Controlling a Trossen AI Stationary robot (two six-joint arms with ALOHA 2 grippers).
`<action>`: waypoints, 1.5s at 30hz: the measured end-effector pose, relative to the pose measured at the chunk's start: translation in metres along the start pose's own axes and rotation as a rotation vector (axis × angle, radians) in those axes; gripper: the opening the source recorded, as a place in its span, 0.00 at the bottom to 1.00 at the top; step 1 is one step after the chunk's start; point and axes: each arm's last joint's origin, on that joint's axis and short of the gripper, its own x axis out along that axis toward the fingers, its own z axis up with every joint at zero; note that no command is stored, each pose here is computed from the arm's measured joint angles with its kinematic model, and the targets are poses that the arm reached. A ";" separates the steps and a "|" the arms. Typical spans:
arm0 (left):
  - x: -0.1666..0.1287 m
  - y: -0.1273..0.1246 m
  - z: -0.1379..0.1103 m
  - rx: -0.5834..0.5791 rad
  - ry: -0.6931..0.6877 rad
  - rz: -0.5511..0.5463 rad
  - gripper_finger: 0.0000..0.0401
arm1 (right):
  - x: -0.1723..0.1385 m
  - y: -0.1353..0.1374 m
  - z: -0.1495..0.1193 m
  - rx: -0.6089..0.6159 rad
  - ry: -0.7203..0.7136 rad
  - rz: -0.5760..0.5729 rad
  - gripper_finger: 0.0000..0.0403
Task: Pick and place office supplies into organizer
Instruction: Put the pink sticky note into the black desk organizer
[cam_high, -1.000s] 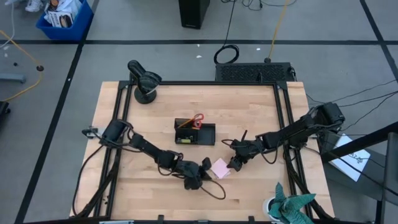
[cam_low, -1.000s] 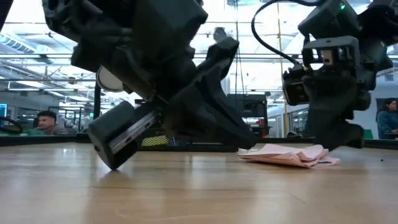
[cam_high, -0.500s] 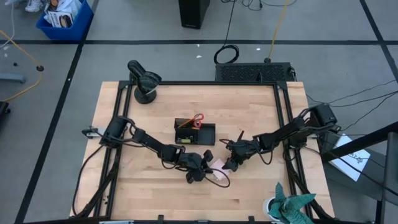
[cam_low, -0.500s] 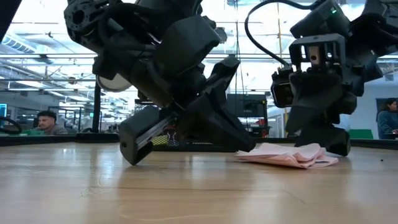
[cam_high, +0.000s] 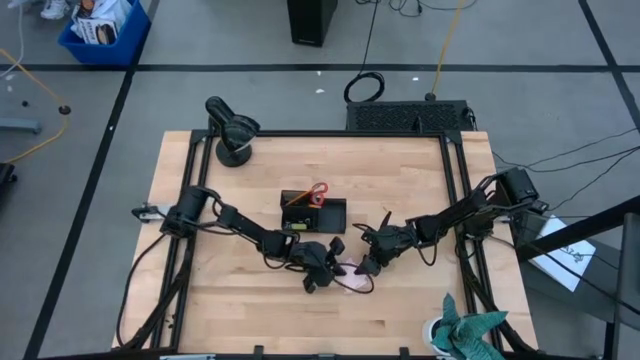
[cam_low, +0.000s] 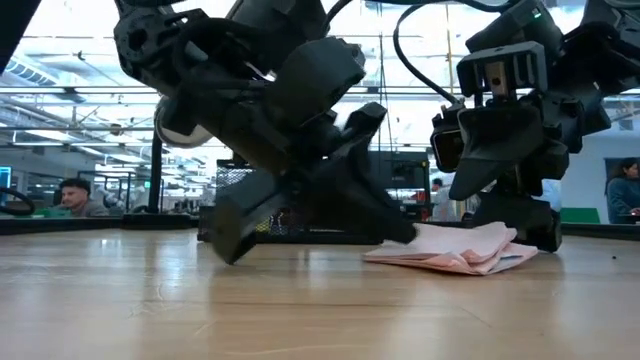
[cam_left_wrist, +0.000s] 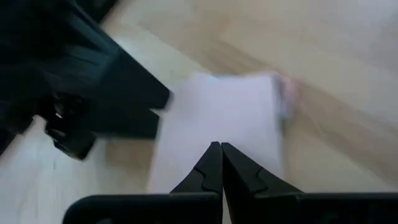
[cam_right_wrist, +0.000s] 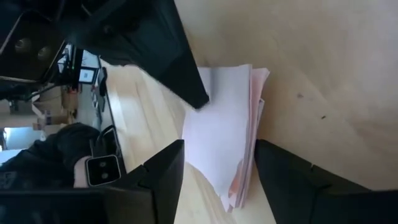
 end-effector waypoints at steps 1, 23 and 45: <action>0.003 -0.001 -0.001 -0.009 -0.010 -0.003 0.01 | 0.001 0.001 0.000 0.000 0.003 0.004 0.47; -0.031 -0.003 0.043 0.173 0.145 -0.102 0.01 | 0.011 0.009 -0.006 -0.049 0.055 -0.046 0.47; -0.026 -0.042 0.058 0.017 0.127 -0.217 0.02 | 0.011 0.008 -0.004 -0.078 0.008 -0.073 0.47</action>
